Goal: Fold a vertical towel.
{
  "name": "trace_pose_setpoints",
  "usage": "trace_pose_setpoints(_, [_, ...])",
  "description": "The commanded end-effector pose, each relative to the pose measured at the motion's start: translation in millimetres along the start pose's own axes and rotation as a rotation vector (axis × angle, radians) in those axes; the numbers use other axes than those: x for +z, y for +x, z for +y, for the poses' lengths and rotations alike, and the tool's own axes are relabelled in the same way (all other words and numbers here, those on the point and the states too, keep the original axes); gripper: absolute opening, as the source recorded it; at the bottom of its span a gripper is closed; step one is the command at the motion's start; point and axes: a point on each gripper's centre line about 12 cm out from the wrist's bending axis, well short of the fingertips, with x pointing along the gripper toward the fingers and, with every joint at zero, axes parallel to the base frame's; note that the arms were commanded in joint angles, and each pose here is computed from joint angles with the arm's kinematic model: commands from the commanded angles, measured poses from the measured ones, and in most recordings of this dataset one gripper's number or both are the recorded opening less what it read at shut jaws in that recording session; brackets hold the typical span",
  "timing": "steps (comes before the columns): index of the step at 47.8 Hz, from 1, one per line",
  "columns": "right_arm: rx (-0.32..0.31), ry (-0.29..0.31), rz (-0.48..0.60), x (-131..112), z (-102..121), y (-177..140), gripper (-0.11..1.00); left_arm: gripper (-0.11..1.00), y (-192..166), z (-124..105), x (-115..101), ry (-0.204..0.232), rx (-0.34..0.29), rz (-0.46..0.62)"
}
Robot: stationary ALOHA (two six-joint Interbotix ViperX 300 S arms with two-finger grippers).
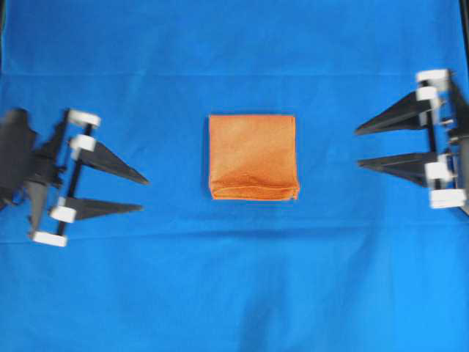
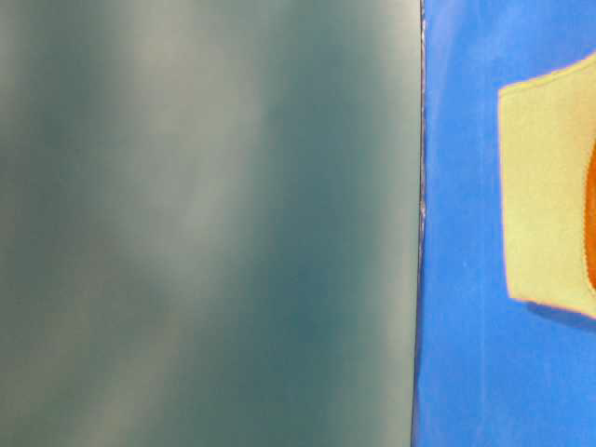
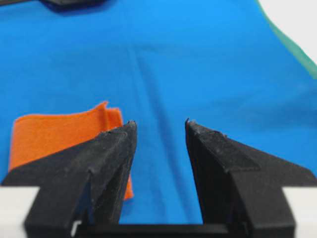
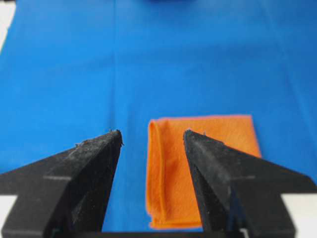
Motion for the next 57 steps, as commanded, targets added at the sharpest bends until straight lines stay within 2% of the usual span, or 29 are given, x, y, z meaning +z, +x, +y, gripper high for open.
trace_pose_setpoints(1, [-0.006, -0.016, -0.041, 5.7, -1.5, -11.1, 0.58, 0.41, -14.7, 3.9, 9.9, -0.005, 0.017, -0.062])
trace_pose_setpoints(6, [-0.014, -0.025, -0.077, 0.2, -4.1, -24.8, 0.58, 0.41, -32.5, 6.2, 8.4, -0.008, 0.030, -0.101])
trace_pose_setpoints(17, [-0.036, -0.010, -0.147, -25.5, -11.4, -49.6, 0.58, 0.41, -71.9, 9.4, -15.9, -0.030, 0.065, -0.176])
trace_pose_setpoints(33, [-0.053, 0.023, -0.158, -67.8, -17.8, -56.6, 0.58, 0.41, -101.2, 14.4, -71.2, -0.132, 0.132, -0.178])
trace_pose_setpoints(37, [-0.061, 0.041, -0.163, -74.9, -19.8, -55.7, 0.58, 0.41, -102.9, 13.8, -81.0, -0.138, 0.135, -0.172])
trace_pose_setpoints(45, [-0.079, 0.066, -0.141, -86.1, -23.6, -51.8, 0.58, 0.41, -102.7, 12.8, -89.9, -0.139, 0.135, -0.159])
trace_pose_setpoints(57, [-0.090, 0.070, -0.150, -84.7, -25.3, -52.3, 0.58, 0.41, -102.7, 13.0, -89.9, -0.138, 0.137, -0.159])
